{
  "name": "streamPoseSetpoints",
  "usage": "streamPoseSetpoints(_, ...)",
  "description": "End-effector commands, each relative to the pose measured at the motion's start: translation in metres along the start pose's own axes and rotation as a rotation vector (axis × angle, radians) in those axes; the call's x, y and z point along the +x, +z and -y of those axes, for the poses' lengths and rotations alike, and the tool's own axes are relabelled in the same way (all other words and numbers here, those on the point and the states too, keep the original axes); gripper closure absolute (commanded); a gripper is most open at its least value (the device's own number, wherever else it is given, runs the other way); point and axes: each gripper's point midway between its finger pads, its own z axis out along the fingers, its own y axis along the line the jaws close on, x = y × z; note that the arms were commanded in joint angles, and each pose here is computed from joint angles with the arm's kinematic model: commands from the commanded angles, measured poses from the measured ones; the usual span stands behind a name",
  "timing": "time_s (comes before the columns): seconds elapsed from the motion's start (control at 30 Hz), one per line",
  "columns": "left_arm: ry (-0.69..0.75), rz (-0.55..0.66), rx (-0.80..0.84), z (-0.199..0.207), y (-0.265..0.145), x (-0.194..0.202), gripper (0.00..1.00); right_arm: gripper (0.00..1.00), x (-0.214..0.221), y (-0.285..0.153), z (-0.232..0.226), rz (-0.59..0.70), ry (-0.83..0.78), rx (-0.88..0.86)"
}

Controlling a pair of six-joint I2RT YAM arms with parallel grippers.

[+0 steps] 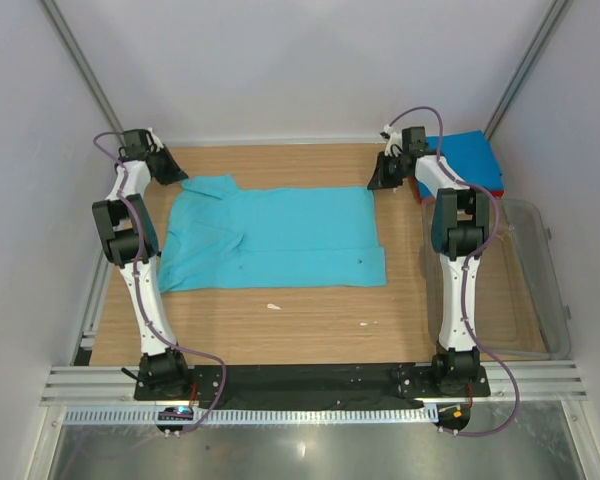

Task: Fold and stack the t-shirts
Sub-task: Fold the tshirt

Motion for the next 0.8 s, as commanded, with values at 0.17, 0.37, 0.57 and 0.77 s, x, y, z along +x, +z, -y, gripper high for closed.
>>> streamPoseSetpoints(0.17, 0.078, 0.154, 0.044, 0.041, -0.057, -0.054, 1.00, 0.99, -0.040, -0.023, -0.006, 0.154, -0.091, 0.045)
streamPoseSetpoints(0.37, 0.108, 0.183, 0.015, 0.045, -0.085, -0.053, 1.00, 0.99, -0.046, -0.049, -0.016, 0.225, -0.178, 0.059)
streamPoseSetpoints(0.57, 0.114, 0.204, -0.014, 0.041, -0.105, -0.045, 1.00, 0.99, -0.050, -0.070, -0.022, 0.310, -0.227, 0.081)
streamPoseSetpoints(0.77, 0.100, 0.245, -0.043, 0.036, -0.132, -0.052, 1.00, 0.99, -0.049, -0.085, -0.027, 0.418, -0.277, 0.095)
